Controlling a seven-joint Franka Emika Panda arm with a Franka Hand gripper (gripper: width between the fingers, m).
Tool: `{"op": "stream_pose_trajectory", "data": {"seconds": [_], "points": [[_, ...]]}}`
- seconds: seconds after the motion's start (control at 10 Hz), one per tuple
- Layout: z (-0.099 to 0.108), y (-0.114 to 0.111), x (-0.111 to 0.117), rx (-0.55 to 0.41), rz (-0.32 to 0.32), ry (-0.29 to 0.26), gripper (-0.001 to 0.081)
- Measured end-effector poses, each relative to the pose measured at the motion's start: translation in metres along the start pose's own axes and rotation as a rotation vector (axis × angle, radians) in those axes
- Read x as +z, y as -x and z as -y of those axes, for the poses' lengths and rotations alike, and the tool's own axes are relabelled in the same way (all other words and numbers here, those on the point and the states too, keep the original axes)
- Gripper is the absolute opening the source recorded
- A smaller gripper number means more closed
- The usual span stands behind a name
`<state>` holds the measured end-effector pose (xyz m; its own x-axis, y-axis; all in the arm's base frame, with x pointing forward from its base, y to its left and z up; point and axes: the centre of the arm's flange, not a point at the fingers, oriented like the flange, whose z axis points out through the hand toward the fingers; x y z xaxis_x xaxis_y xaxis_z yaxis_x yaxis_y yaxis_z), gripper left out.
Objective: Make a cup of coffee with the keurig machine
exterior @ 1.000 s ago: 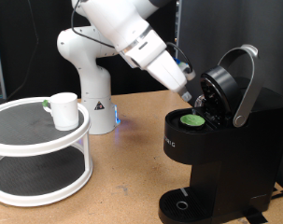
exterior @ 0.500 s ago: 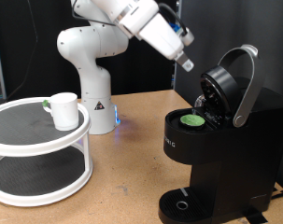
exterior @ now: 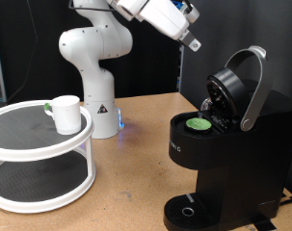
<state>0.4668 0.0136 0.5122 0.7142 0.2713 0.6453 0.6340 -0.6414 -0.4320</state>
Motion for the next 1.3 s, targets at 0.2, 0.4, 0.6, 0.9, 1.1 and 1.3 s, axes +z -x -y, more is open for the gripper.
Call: {"op": "stream_pose_trajectory", "data": {"seconds": [0.2, 0.4, 0.6, 0.9, 1.1, 1.3], "points": [[0.003, -0.001, 0.004, 0.008, -0.014, -0.015, 0.0808], [0.013, -0.009, 0.016, 0.011, -0.020, -0.044, 0.0808], [0.026, -0.019, 0.033, 0.007, -0.007, -0.044, 0.0808], [0.046, -0.030, 0.067, 0.013, 0.011, -0.013, 0.0808], [0.060, -0.037, 0.085, 0.008, -0.002, -0.018, 0.0808], [0.074, -0.046, 0.094, -0.004, -0.013, -0.029, 0.0808]]}}
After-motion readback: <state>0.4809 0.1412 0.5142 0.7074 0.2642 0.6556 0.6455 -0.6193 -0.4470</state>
